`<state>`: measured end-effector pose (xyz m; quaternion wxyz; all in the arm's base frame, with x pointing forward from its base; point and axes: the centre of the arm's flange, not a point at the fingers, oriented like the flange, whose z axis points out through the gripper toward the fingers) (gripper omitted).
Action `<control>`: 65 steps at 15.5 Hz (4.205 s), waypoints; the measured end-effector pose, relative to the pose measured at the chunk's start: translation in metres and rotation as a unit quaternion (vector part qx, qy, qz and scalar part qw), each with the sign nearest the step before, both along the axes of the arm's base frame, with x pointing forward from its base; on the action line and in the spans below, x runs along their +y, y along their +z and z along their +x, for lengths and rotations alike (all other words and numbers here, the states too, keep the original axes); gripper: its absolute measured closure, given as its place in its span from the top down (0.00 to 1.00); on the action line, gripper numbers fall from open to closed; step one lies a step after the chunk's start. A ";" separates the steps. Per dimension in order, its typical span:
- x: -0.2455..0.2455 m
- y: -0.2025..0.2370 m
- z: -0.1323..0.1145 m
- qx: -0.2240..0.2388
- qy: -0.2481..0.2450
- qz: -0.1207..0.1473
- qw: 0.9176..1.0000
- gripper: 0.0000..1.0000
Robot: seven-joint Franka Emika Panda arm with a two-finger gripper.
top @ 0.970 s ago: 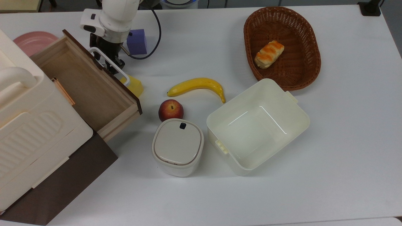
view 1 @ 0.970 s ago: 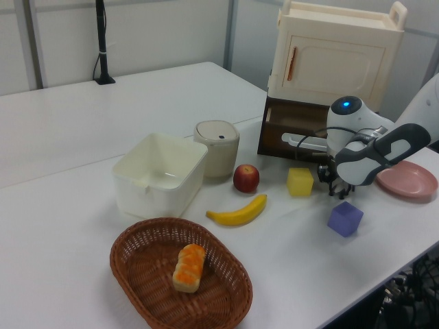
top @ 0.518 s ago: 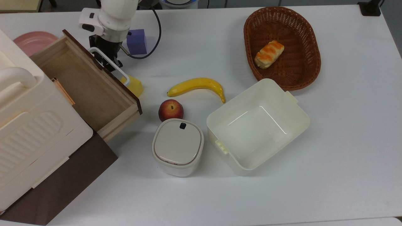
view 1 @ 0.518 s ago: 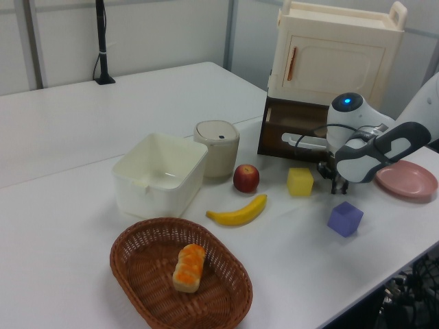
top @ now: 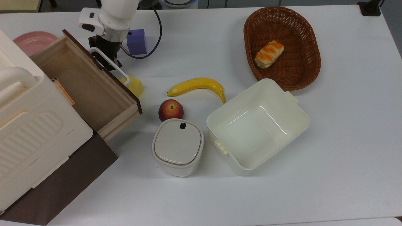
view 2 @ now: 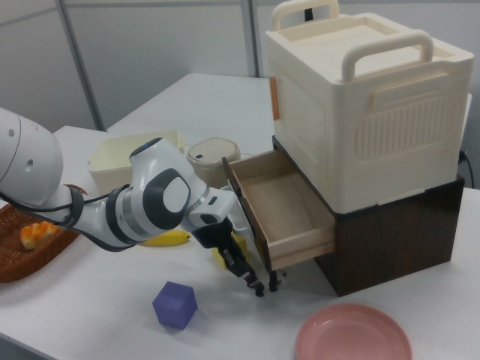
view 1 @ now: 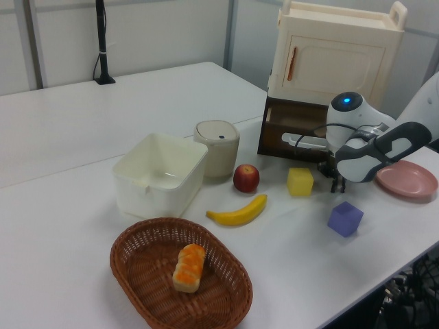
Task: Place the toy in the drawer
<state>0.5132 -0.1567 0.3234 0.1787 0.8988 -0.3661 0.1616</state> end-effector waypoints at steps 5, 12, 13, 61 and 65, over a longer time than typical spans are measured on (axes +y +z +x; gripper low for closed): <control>0.002 -0.013 -0.003 0.019 0.021 -0.018 0.999 0.67; 0.002 -0.014 -0.004 0.021 0.026 -0.022 0.999 1.00; 0.002 -0.014 -0.004 0.021 0.027 -0.023 0.999 1.00; 0.018 -0.021 0.004 0.023 0.092 -0.050 0.994 0.41; 0.045 -0.012 0.002 0.014 0.115 -0.046 0.992 0.41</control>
